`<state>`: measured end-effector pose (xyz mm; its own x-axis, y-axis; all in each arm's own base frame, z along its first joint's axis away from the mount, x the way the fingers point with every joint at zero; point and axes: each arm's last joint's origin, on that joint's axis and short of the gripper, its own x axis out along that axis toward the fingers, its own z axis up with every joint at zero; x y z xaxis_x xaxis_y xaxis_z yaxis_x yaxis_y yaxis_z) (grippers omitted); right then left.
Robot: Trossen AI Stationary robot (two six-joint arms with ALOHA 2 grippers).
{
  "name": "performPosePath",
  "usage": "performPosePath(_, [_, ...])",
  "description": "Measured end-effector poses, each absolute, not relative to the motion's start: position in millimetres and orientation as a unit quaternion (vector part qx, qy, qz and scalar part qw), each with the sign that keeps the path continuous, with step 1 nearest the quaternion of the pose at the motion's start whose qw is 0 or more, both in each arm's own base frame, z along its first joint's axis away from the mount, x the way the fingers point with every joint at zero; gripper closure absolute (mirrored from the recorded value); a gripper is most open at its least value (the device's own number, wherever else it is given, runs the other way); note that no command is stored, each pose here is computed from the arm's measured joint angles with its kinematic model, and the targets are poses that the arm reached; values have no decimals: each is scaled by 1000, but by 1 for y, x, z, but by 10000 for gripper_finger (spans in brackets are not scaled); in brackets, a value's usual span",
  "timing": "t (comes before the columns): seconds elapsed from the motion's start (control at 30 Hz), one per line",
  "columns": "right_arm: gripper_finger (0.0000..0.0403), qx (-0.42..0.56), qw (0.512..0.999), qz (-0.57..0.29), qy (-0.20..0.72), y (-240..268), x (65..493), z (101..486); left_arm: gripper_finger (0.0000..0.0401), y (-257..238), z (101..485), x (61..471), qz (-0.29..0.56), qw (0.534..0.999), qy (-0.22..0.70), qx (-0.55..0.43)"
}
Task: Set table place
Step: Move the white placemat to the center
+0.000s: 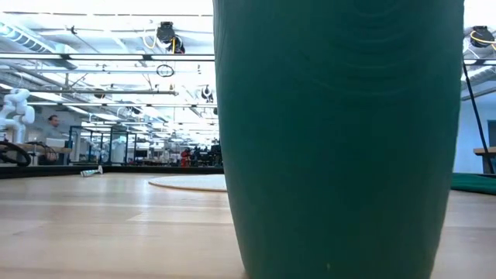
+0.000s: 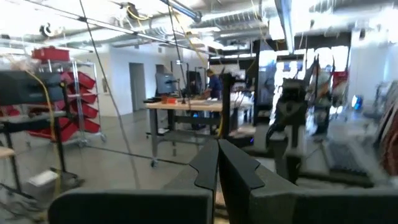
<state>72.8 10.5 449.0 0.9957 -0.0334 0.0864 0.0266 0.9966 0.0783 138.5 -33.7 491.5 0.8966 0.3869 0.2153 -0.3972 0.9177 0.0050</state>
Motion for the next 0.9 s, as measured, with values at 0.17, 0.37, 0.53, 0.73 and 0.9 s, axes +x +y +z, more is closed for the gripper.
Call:
performPosePath(0.17, [403, 75, 996, -11, -36, 13, 82, 455, 401, -39, 503, 152, 197, 974, -111, -1])
performPosePath(0.37, [403, 117, 992, -10, -42, 15, 88, 456, 401, -42, 502, 154, 180, 977, -112, -11])
performPosePath(0.53, [403, 145, 985, -4, -88, 16, 93, 466, 401, -45, 502, 153, 158, 974, -127, -97])
performPosePath(0.73, [403, 154, 981, -1, -117, 16, 92, 472, 401, -46, 505, 152, 154, 972, -140, -110])
performPosePath(0.9, [403, 152, 982, -2, -114, 16, 93, 471, 401, -44, 507, 151, 162, 969, -148, -112])
